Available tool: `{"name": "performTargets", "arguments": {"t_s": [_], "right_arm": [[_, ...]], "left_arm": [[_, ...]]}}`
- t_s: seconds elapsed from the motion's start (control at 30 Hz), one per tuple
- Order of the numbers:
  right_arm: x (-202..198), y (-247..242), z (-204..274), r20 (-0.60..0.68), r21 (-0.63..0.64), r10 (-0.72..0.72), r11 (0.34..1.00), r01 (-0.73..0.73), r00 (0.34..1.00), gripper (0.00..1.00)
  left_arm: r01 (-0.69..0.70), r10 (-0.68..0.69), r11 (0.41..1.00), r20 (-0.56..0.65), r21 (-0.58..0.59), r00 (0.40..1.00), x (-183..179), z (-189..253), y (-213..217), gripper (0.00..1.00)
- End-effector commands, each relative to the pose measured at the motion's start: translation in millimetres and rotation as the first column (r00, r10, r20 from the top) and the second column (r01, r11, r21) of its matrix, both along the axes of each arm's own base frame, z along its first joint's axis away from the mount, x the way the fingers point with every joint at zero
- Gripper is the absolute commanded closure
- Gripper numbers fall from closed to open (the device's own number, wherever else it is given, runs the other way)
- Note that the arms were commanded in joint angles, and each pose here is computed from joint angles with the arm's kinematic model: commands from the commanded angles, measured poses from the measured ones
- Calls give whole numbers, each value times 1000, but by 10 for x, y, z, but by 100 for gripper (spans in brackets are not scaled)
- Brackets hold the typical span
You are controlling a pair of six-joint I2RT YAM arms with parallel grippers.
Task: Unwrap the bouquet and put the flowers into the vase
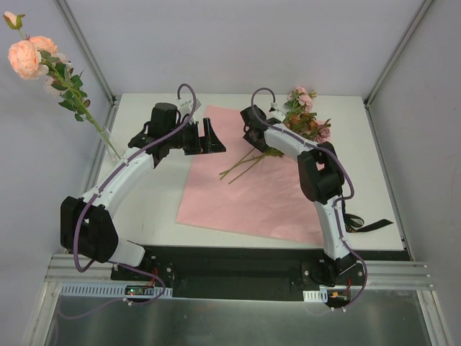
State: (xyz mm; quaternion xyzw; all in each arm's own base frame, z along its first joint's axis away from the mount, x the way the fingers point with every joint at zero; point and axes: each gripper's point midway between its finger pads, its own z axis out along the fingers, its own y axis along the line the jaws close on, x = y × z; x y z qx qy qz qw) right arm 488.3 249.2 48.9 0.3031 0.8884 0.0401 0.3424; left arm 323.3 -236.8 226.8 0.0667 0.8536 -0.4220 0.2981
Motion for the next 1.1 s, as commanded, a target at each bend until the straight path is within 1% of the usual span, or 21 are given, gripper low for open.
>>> {"name": "performTargets", "arguments": {"t_s": [0.0,0.17,0.23,0.3,0.57,0.63,0.73,0.77,0.8,0.87,0.97,1.03,1.07], "right_arm": [[29,-12,60,2,-6,-27,1000,27,1000,48],[35,-14,9,-4,-13,-30,999,30,1000,50],[46,-9,0,-6,-11,-27,1000,27,1000,55],[55,9,-6,-3,-2,-25,1000,25,1000,57],[64,73,-66,-8,59,-23,998,23,1000,58],[70,72,-61,-1,66,-23,998,23,1000,60],[74,69,-70,2,89,-19,996,18,1000,66],[80,79,-66,3,104,-17,994,17,1000,71],[102,78,-62,10,118,-20,993,19,1000,73],[93,72,-80,12,140,-21,990,19,1000,76],[85,84,-122,4,163,-23,986,22,1000,78],[96,98,-130,4,172,-13,985,12,1000,80],[113,113,-117,12,177,-8,984,6,1000,85]], "left_arm": [[5,-5,1000,3,-26,1000,44,18,0,15],[7,-7,1000,-2,-23,1000,51,-8,-8,15],[6,-6,1000,-3,-21,1000,53,-21,-6,15],[4,-4,1000,-1,-18,1000,57,-24,-3,15],[1,-1,1000,-10,-9,1000,73,-77,2,15],[0,0,1000,-7,-7,1000,80,-77,4,15],[-3,3,1000,-8,-3,1000,82,-89,10,15],[-6,6,1000,-6,-2,1000,88,-89,13,15],[-8,8,1000,-10,3,1000,91,-111,16,15],[-10,10,1000,-9,6,1000,96,-123,19,15],[-11,11,1000,-8,9,1000,110,-131,20,15],[-14,14,1000,-1,17,1000,112,-130,23,15],[-19,19,1000,5,22,1000,120,-132,28,15]]}}
